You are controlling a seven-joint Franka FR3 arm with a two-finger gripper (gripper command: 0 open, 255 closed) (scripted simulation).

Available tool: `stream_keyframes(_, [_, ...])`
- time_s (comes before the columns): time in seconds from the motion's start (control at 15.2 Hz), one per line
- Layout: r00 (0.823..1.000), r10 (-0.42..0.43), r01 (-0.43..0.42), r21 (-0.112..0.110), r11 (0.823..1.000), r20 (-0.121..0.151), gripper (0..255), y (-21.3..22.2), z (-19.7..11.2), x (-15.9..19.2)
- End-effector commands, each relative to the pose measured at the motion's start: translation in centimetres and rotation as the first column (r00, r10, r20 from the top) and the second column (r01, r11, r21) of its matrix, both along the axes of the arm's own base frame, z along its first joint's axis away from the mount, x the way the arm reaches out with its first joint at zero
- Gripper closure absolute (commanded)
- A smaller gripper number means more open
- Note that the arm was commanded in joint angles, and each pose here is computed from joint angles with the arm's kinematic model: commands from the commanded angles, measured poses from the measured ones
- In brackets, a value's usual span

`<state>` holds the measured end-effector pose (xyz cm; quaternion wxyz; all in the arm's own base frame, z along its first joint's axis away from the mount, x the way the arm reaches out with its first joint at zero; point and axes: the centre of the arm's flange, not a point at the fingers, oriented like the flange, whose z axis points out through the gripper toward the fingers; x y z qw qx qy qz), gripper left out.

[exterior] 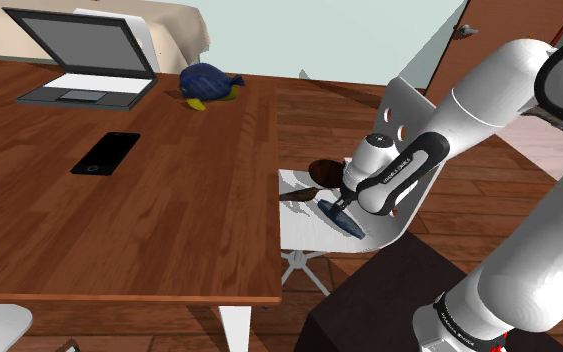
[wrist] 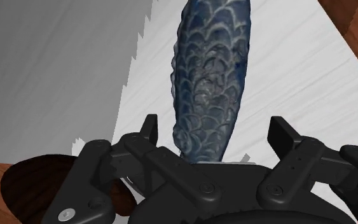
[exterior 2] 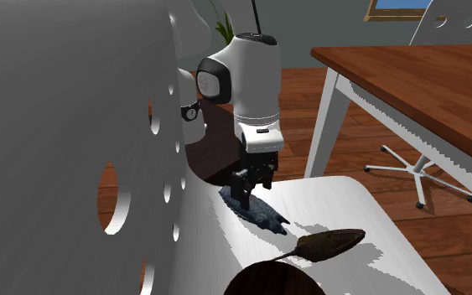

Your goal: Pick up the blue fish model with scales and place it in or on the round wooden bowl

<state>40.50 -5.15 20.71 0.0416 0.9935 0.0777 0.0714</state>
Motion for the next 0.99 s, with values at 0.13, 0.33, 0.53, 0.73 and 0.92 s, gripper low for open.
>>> stream_keyframes(0.13, [1.000,0.002,-0.002,0.000,1.000,0.005,0,-0.5,-2.4,0.3])
stream_keyframes(0.33, [1.000,0.002,-0.002,0.000,1.000,0.005,0,-0.6,-3.7,0.5])
stream_keyframes(0.53, [1.000,0.002,-0.002,0.000,1.000,0.005,0,-0.6,-3.7,0.5])
stream_keyframes(0.73, [1.000,0.002,-0.002,0.000,1.000,0.005,0,-0.6,-3.7,0.5])
stream_keyframes(0.92, [1.000,0.002,-0.002,0.000,1.000,0.004,255,-0.6,-3.7,0.5])
